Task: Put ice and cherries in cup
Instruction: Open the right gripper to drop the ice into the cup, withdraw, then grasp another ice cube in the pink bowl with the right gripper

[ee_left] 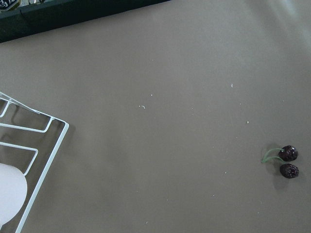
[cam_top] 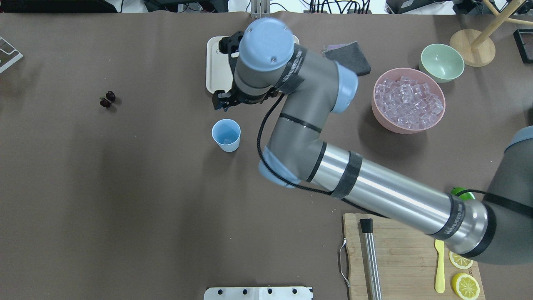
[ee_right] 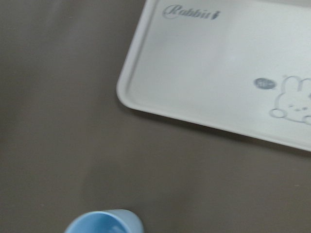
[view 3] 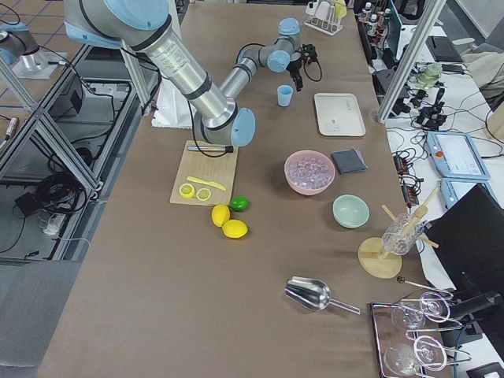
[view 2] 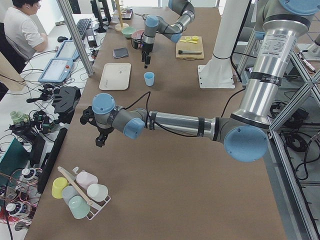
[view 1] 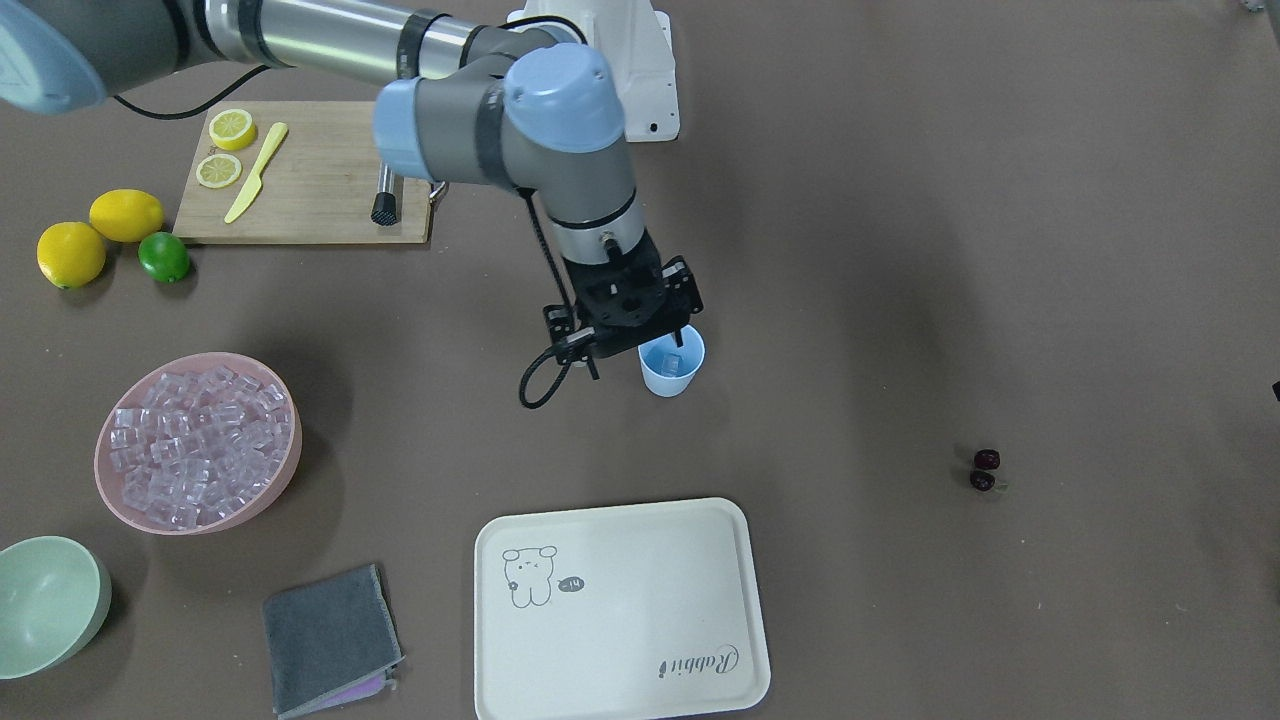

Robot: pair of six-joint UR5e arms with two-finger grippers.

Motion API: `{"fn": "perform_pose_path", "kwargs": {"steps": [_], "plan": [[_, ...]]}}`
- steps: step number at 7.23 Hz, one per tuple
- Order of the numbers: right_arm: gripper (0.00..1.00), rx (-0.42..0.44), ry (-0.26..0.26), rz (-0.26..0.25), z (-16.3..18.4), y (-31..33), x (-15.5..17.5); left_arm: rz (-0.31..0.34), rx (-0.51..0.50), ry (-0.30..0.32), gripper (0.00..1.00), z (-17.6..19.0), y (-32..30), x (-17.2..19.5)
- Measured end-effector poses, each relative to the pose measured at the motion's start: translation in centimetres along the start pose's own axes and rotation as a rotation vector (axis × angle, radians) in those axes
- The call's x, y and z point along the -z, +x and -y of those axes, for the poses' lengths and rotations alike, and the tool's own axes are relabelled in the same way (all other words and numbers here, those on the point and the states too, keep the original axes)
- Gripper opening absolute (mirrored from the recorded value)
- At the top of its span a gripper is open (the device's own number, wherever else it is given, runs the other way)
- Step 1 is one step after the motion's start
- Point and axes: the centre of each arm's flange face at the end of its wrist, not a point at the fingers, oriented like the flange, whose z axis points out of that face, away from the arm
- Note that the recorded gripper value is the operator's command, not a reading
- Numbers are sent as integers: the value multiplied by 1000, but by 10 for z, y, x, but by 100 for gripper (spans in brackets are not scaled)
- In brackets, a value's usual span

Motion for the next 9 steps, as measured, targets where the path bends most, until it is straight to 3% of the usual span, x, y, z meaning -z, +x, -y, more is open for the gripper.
{"fn": "perform_pose_path", "kwargs": {"steps": [2,4,6,9], "plan": [[99,127,-47,-12,-11,166,35,0,0,-1,97,-1,0,0],[99,216,-98,-65,-37,277,41,-1,-2,3,97,-1,1,1],[99,281,-139,-143,-47,325,29,-1,-3,3,97,-1,0,0],[99,333,-167,-207,-42,352,22,-1,-2,1,97,-5,-1,-1]]}}
